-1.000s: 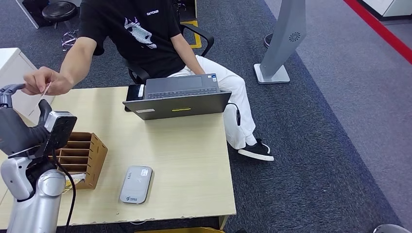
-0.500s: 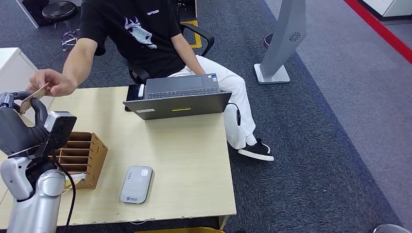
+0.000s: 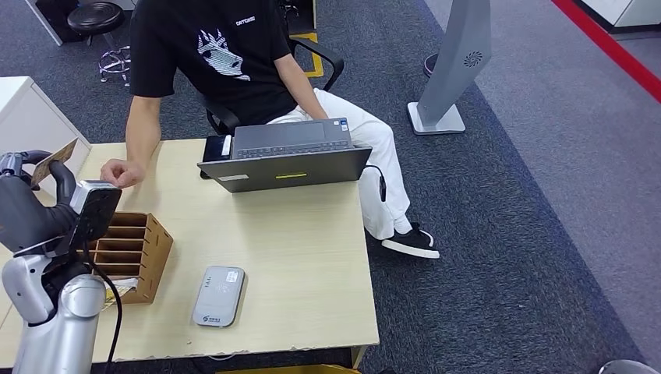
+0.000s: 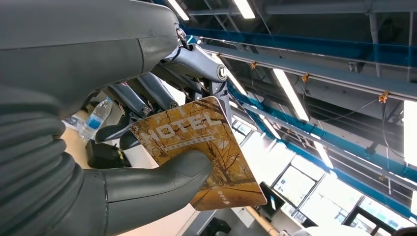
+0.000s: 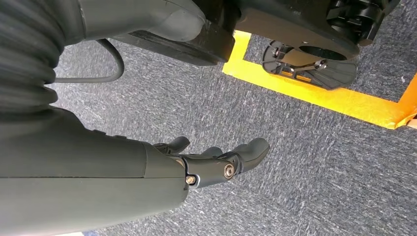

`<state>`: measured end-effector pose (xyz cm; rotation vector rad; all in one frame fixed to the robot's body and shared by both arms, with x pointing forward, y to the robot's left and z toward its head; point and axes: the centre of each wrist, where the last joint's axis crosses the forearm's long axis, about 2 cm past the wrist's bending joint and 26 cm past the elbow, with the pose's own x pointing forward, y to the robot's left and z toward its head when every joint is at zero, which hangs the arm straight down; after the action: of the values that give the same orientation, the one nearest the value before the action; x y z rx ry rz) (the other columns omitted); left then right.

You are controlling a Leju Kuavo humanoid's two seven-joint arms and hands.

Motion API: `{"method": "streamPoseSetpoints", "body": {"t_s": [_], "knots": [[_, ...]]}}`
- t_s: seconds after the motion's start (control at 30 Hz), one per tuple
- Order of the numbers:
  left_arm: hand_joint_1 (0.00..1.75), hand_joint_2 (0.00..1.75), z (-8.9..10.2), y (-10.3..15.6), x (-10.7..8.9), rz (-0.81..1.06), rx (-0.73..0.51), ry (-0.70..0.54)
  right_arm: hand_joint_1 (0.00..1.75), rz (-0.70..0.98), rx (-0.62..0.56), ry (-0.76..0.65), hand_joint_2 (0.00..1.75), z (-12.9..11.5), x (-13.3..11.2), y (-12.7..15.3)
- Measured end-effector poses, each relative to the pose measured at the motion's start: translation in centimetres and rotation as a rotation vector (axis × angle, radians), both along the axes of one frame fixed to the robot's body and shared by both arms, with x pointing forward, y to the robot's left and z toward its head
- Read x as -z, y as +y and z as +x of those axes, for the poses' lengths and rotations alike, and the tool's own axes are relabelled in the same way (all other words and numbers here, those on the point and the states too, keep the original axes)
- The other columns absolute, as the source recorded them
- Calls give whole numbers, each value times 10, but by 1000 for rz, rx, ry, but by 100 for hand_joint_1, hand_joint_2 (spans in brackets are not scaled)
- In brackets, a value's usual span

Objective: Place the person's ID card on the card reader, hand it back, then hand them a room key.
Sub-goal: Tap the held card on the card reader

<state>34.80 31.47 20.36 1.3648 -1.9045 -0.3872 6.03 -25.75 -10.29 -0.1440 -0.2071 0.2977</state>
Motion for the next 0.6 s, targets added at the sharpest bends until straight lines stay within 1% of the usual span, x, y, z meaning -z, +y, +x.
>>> {"method": "streamPoseSetpoints", "body": {"t_s": [0.1,0.2,0.27,0.33,0.47,0.6], "knots": [[175,175,-9,-5,4,-13,28,-8,0,-6,-1,3,175,-2,0,-1],[175,175,-22,-16,7,-28,63,-17,0,-14,-4,5,175,-3,0,-3],[175,175,-31,-25,10,-54,103,1,0,-23,-7,6,175,-4,0,-4],[175,175,-40,-34,15,-81,166,58,0,-35,-7,7,175,-5,-1,-6],[175,175,-57,-56,31,-99,316,222,0,-50,-4,6,175,-5,-2,-8],[175,175,-72,-72,45,-156,426,308,0,-49,-7,0,175,-8,-1,-9]]}}
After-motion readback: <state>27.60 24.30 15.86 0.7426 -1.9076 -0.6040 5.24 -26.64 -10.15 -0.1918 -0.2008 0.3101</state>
